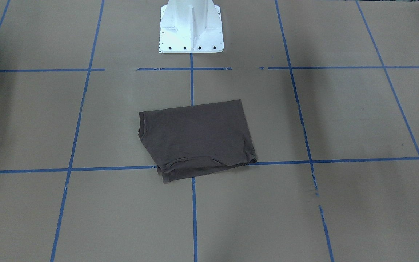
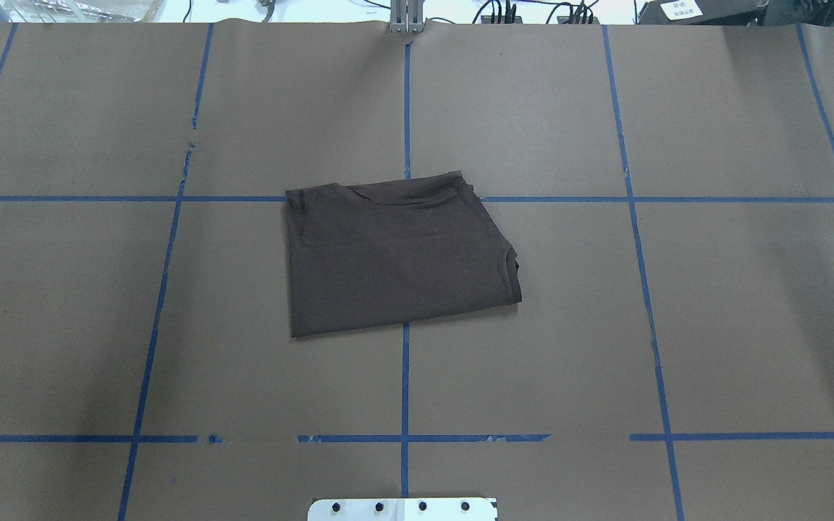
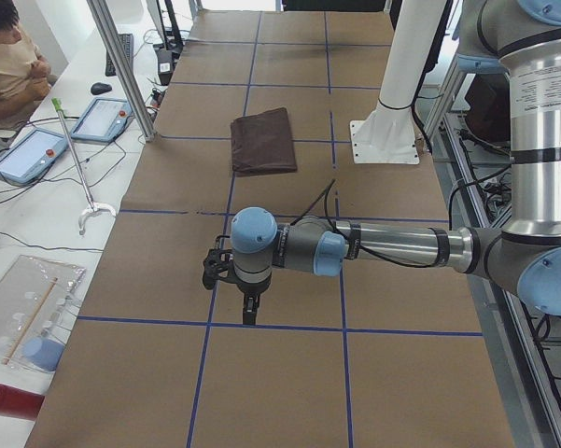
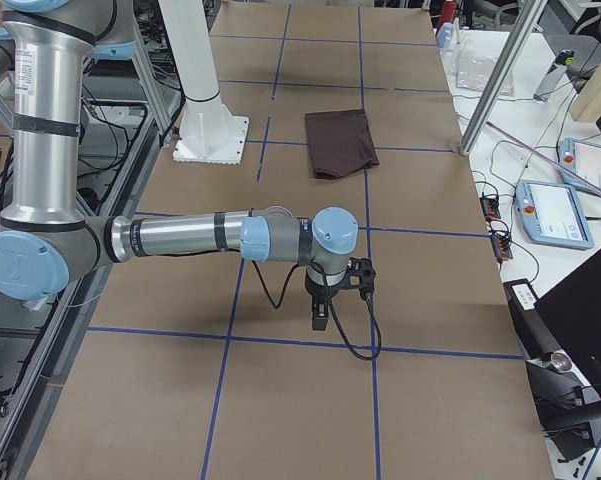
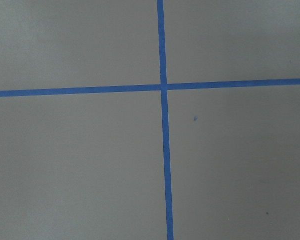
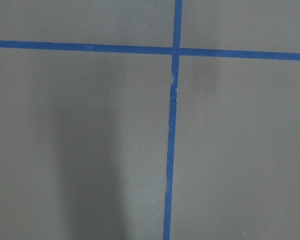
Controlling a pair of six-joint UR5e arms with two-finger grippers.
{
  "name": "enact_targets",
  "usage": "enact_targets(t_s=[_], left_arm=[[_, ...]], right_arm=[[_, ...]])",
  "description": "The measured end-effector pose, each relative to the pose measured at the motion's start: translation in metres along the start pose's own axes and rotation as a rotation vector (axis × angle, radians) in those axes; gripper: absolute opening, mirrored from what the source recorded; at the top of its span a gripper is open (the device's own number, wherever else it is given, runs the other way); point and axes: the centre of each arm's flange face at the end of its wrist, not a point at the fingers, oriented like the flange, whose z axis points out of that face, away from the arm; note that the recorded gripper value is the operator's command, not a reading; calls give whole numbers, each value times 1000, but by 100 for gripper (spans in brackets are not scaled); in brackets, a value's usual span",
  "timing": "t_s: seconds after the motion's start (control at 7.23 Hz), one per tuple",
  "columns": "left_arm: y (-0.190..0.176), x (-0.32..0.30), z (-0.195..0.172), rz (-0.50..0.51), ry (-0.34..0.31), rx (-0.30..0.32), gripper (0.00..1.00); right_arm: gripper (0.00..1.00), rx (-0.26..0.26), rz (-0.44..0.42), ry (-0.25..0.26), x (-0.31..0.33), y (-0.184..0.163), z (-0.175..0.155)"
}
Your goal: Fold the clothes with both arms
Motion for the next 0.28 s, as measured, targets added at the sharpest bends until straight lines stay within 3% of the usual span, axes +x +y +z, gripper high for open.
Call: enact_targets(t_s=[0.28], left_arm=[[1, 0, 0, -1, 0, 0, 100]], right_arm=[[100, 0, 0, 0, 0, 0, 0]])
